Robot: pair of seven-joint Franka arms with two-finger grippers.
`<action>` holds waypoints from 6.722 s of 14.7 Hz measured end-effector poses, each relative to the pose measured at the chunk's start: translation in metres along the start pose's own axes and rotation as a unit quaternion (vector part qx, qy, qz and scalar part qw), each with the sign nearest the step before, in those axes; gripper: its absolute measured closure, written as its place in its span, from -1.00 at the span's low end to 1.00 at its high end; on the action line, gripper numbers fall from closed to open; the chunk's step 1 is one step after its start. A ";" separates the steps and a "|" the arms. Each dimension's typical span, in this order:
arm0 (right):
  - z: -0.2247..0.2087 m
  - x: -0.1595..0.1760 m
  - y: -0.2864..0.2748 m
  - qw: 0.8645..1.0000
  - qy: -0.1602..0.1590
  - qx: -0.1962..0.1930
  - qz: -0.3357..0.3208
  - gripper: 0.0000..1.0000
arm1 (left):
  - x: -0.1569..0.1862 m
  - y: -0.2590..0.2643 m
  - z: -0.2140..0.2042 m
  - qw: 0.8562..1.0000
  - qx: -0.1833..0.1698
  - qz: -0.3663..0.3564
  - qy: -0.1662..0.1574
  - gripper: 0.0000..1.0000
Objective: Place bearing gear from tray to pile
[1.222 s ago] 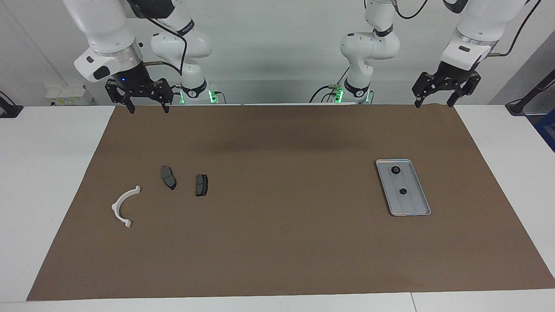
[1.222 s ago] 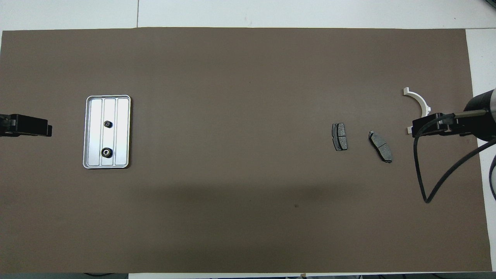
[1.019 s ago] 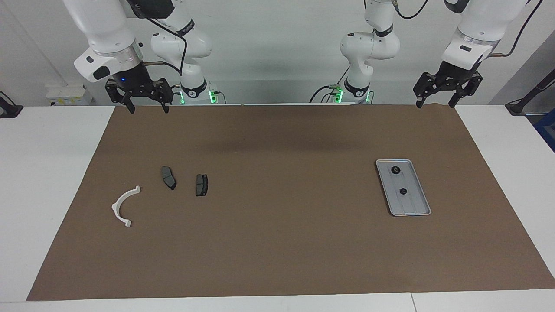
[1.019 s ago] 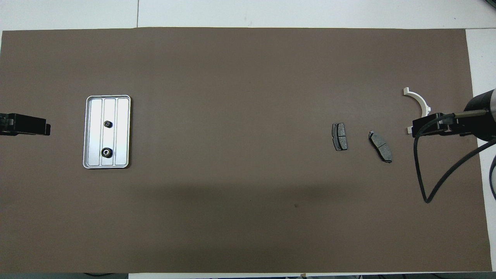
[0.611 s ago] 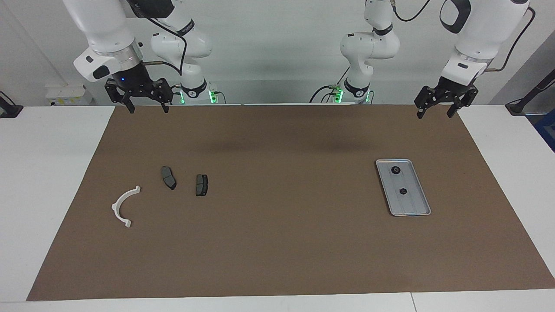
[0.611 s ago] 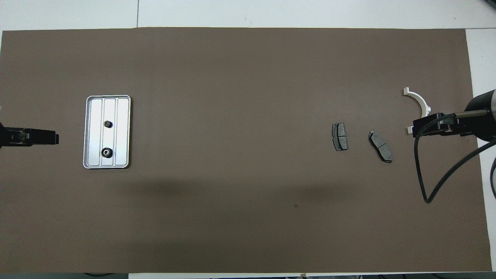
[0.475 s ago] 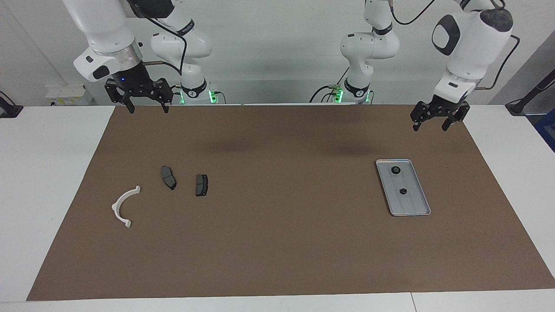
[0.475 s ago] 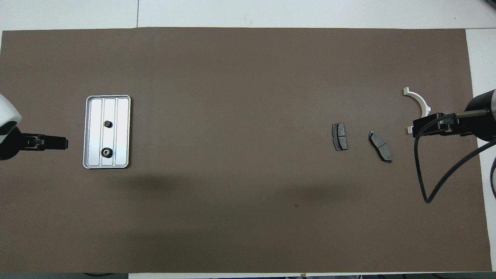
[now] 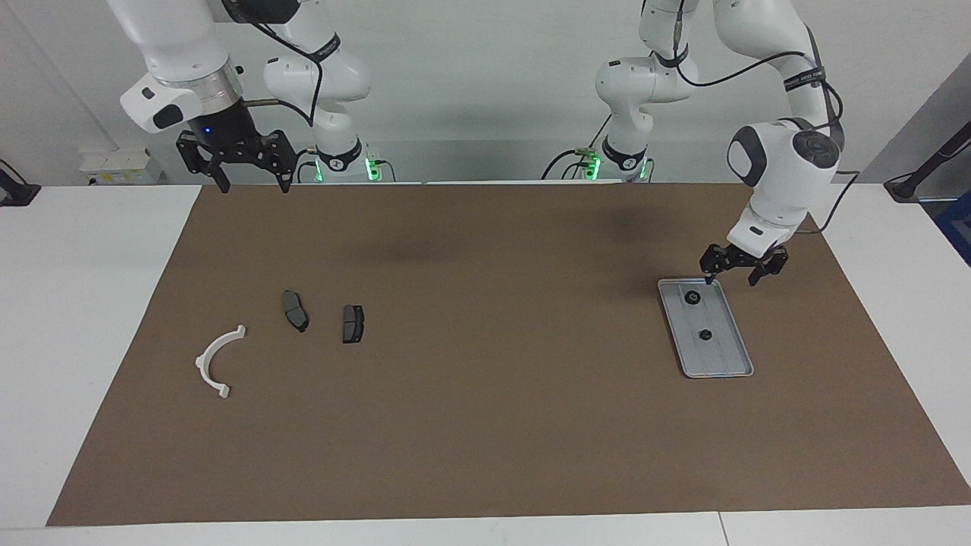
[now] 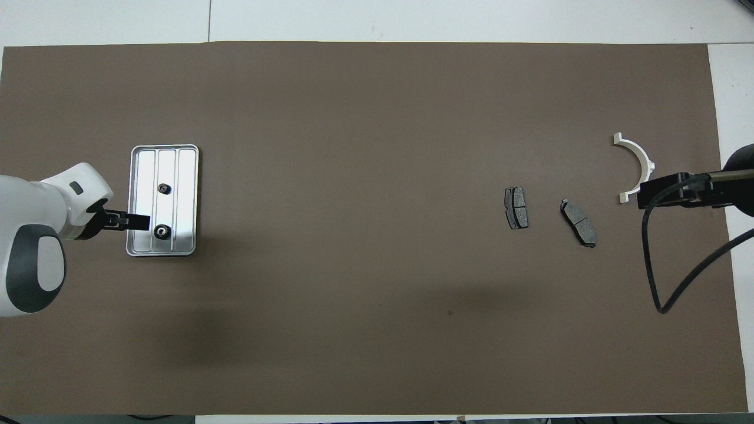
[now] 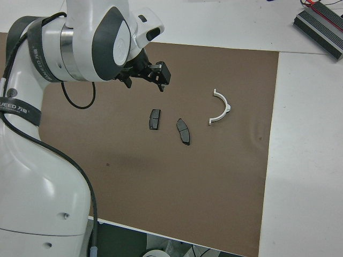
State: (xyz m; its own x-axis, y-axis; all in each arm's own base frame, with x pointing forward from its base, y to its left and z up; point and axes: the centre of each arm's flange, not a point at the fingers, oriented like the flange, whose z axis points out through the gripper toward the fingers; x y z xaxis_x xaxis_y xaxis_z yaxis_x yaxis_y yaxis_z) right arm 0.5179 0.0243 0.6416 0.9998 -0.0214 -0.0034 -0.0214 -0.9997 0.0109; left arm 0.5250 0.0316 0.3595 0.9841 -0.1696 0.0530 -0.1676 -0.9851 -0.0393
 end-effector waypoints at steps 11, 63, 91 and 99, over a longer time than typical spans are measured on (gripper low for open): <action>0.034 -0.002 0.000 1.000 -0.011 -0.001 0.000 -1.00 | -0.001 0.021 0.038 1.000 -0.003 0.020 -0.017 -1.00; 0.266 0.060 -0.014 0.999 0.026 0.010 0.030 -1.00 | 0.020 0.363 -0.094 0.987 -0.004 -0.158 -0.008 0.30; 0.263 0.054 -0.046 0.997 0.019 0.013 0.074 -1.00 | 0.077 0.245 -0.081 0.994 0.014 -0.106 0.015 -1.00; 0.226 -0.017 -0.263 0.967 0.020 0.031 0.251 -1.00 | 0.099 0.029 -0.064 0.997 -0.023 -0.067 0.031 -1.00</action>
State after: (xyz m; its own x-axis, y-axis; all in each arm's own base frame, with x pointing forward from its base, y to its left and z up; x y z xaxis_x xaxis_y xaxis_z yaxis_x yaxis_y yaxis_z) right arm 0.5054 0.2849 0.4128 0.8625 -0.5054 0.0252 -0.5034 -0.8620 -0.0589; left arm 0.6133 -0.0156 0.4272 0.9925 -0.0355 0.1172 -0.0379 -0.9991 0.0177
